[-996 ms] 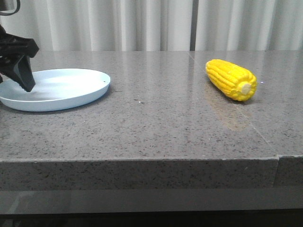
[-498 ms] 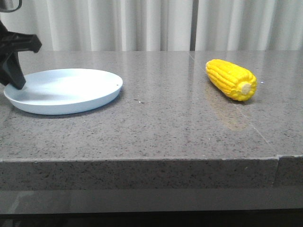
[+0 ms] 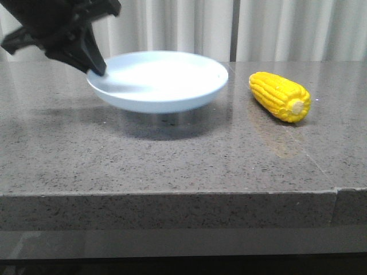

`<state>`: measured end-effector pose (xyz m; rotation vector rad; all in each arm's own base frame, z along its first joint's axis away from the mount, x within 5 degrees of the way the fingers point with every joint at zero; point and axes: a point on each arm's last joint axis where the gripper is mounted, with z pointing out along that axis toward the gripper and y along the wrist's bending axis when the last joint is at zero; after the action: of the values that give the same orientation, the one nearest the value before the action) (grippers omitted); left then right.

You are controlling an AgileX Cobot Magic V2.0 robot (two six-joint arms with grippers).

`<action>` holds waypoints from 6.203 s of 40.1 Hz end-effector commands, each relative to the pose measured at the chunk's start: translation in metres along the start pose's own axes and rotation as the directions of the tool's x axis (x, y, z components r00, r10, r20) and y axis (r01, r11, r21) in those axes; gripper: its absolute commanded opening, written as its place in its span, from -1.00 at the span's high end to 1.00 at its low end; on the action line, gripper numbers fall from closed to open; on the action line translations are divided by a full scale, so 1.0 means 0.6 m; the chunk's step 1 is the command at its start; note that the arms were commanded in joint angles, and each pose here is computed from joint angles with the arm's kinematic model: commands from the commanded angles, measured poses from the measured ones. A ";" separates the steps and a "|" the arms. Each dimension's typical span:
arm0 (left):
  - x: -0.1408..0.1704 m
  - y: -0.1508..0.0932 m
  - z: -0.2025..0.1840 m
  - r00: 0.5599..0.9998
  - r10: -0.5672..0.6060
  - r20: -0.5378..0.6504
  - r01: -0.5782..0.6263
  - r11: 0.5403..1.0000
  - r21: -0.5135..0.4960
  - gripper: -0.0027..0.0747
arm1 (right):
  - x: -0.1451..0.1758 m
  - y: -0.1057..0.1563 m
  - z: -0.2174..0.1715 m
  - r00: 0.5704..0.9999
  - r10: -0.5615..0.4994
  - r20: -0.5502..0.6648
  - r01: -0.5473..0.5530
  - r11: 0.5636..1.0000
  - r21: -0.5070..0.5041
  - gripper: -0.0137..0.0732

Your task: Place corn on plate with both arms

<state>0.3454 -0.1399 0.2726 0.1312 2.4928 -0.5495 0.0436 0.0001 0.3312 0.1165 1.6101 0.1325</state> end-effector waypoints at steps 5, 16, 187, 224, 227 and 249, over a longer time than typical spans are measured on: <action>-0.019 -0.013 -0.002 0.998 0.003 0.061 -0.005 1.000 0.030 0.79 | -0.026 0.004 0.000 0.995 -0.004 0.097 0.005 1.000 -0.010 -0.80; -0.029 0.003 -0.059 0.993 0.061 0.097 -0.059 0.998 -0.019 -0.07 | -0.026 0.004 0.000 0.995 -0.004 0.098 0.005 1.000 -0.010 -0.80; 0.375 0.068 -0.390 0.536 0.337 0.774 -0.207 0.941 -0.266 0.98 | 0.017 0.402 0.469 0.619 0.041 -0.784 -0.190 0.977 -0.099 -0.77; 0.375 0.068 -0.390 0.536 0.337 0.774 -0.207 0.941 -0.266 0.98 | -0.081 0.067 0.324 0.687 0.022 -0.726 0.048 0.996 0.075 0.84; 0.375 0.068 -0.390 0.536 0.337 0.774 -0.207 0.941 -0.266 0.98 | -0.067 0.058 0.290 0.735 -0.001 -0.678 0.055 0.997 0.058 0.84; 0.375 0.068 -0.390 0.536 0.337 0.774 -0.207 0.941 -0.266 0.98 | 0.044 -0.002 0.053 0.978 -0.106 -0.181 0.099 0.994 -0.046 0.84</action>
<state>0.0465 -0.0129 0.2921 0.1797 1.6255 -0.1986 0.0838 0.0050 0.2911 0.0356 1.9839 0.0992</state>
